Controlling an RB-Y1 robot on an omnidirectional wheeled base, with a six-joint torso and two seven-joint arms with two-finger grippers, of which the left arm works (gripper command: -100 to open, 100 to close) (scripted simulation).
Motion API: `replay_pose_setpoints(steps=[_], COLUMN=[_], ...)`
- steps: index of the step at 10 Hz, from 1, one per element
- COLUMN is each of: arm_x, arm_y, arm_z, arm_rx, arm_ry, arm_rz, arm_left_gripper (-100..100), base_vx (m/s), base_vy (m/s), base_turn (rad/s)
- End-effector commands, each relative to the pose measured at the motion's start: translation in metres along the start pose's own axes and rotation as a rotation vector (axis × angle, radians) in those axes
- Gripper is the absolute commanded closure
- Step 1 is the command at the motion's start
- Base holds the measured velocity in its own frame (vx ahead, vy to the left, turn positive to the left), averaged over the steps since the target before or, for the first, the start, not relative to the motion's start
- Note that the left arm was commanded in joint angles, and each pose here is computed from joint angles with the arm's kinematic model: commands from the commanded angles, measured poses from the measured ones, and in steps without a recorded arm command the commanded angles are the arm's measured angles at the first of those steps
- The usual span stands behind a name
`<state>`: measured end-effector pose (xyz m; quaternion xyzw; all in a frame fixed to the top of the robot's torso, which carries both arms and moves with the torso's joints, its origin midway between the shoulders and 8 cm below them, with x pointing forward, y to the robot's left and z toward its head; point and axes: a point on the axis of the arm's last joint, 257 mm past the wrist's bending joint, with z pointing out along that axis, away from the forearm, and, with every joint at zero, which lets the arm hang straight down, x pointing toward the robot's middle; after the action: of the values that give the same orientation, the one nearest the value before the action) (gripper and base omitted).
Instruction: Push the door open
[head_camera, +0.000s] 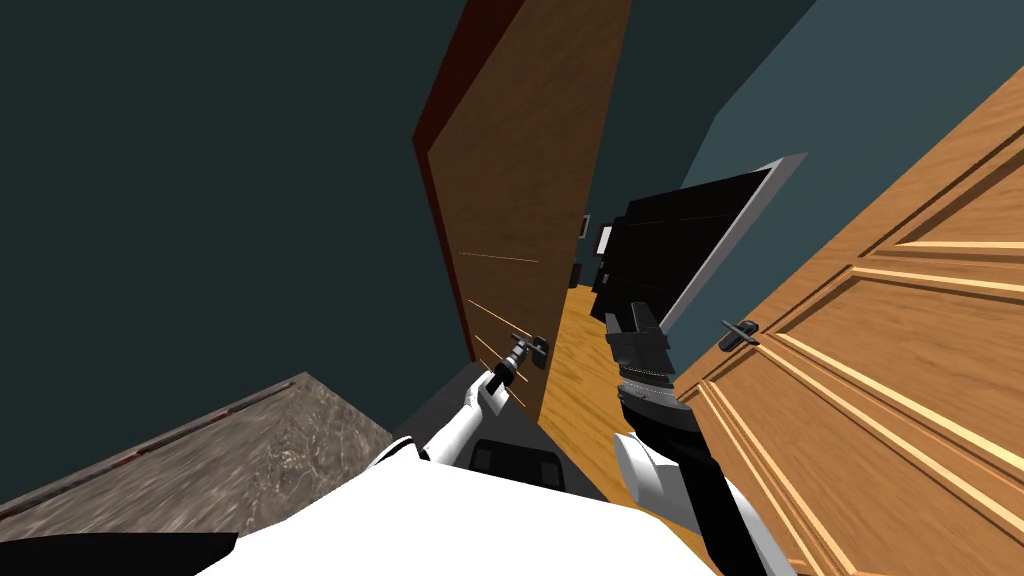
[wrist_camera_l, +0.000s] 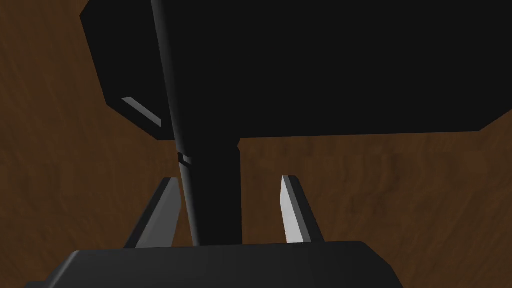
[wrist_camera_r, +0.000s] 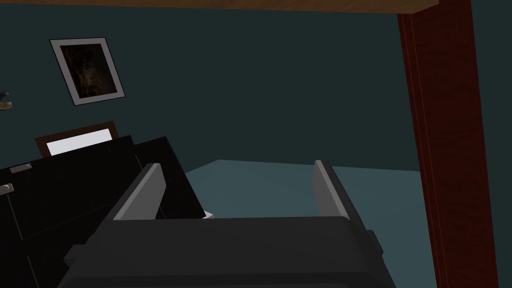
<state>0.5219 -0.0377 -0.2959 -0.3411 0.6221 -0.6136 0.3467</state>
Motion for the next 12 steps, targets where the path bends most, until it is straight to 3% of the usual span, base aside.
replay_pose_setpoints(steps=[1, 5, 12], arm_x=[0.000, 0.000, -0.061], arm_y=[0.000, 0.000, 0.003], arm_z=[-0.0003, -0.0003, -0.0088], arm_rx=[0.000, 0.000, -0.009], arm_ry=[0.000, 0.000, -0.088], arm_rz=[0.001, 0.001, 0.041], arm_left_gripper=[100, 100, 100], base_vx=[-0.019, -0.002, 0.100], base_vy=[0.013, 0.002, -0.150], base_turn=[-0.011, -0.004, 0.050])
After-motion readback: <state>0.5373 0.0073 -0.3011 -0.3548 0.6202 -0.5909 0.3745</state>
